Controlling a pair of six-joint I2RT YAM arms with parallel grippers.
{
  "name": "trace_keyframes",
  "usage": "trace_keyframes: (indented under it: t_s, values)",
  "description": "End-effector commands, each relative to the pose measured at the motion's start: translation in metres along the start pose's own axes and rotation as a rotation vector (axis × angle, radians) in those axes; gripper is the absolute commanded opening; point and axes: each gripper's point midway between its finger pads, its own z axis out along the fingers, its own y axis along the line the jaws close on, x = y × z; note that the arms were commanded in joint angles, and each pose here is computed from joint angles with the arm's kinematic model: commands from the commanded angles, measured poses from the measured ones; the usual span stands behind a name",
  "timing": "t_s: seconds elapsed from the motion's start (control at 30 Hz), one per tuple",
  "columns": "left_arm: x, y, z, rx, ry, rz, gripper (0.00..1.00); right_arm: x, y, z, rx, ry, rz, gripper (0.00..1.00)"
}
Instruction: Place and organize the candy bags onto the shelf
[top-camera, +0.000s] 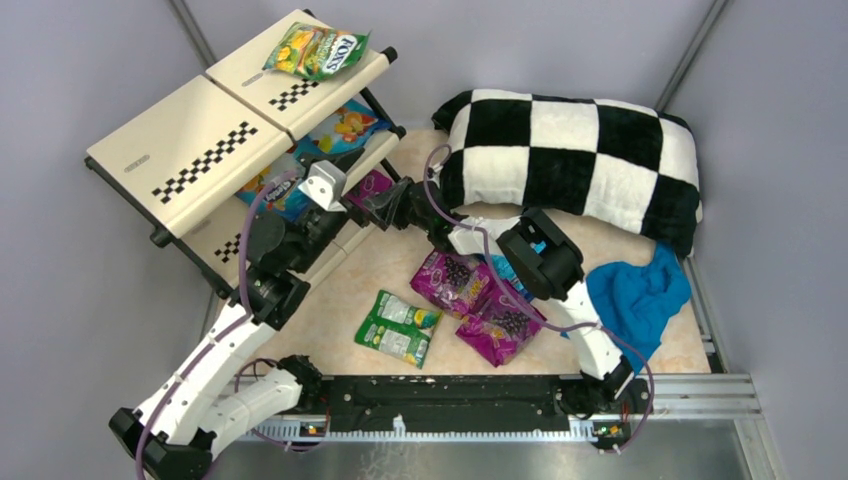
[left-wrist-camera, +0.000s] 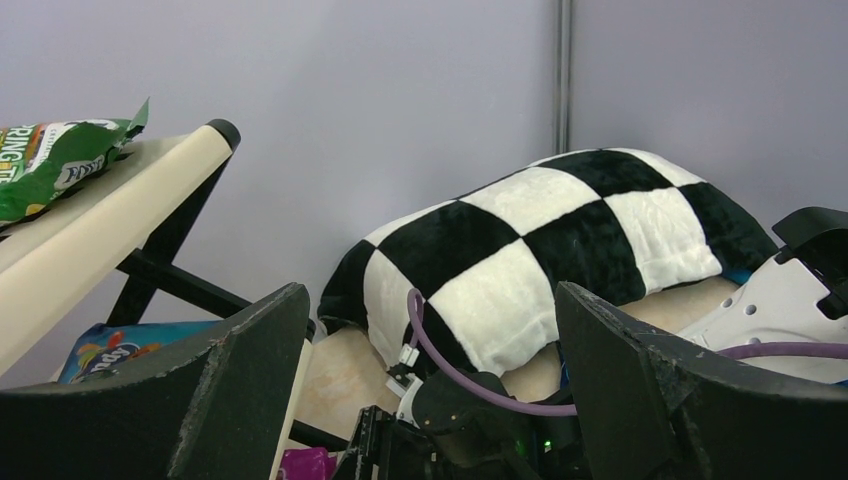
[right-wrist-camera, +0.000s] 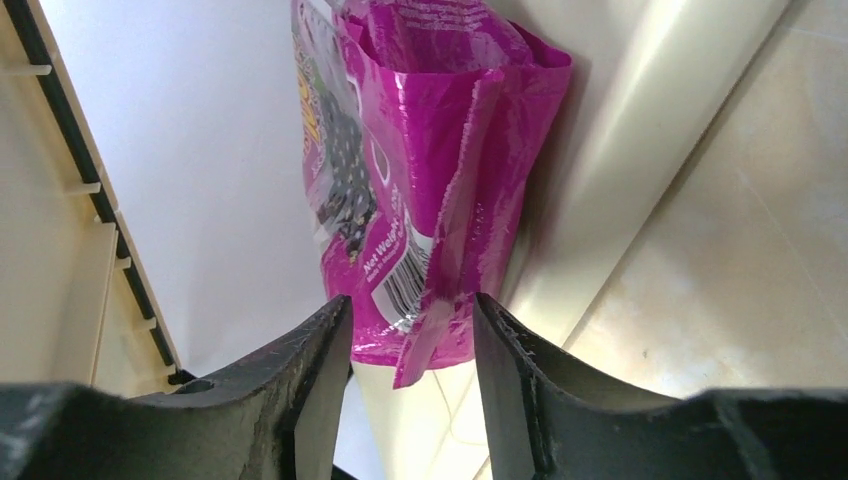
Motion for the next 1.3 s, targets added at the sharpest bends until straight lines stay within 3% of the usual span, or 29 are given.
trace_keyframes:
  t_s: [0.0,0.1,0.33,0.63,0.77,1.03,1.13,1.27]
  values:
    - [-0.008,0.002,0.004,-0.008,-0.048,0.01,0.99,-0.007,0.043,0.005,-0.116,-0.015,-0.008,0.45]
    - [-0.007,0.0,0.005,0.002,-0.046,0.005,0.99,-0.004,0.04,0.013,-0.115,-0.014,0.012,0.44]
    - [-0.007,0.002,0.005,-0.009,-0.044,0.009,0.99,-0.007,0.036,0.03,-0.097,-0.045,0.041,0.29]
    - [-0.005,0.003,0.006,-0.012,-0.037,0.01,0.99,-0.008,0.035,0.037,-0.097,-0.063,0.024,0.26]
    - [-0.006,0.003,0.005,-0.011,-0.041,0.01,0.99,-0.014,0.057,0.02,-0.137,-0.071,-0.078,0.31]
    - [-0.01,0.005,0.002,-0.026,-0.051,0.015,0.99,-0.025,0.092,-0.061,-0.206,-0.091,-0.382,0.64]
    - [-0.01,0.006,0.0,-0.032,-0.057,0.014,0.99,-0.025,0.093,-0.102,-0.169,-0.057,-0.527,0.73]
    - [-0.007,0.01,0.0,-0.057,-0.053,0.022,0.99,-0.03,0.058,-0.161,-0.004,0.014,-0.751,0.77]
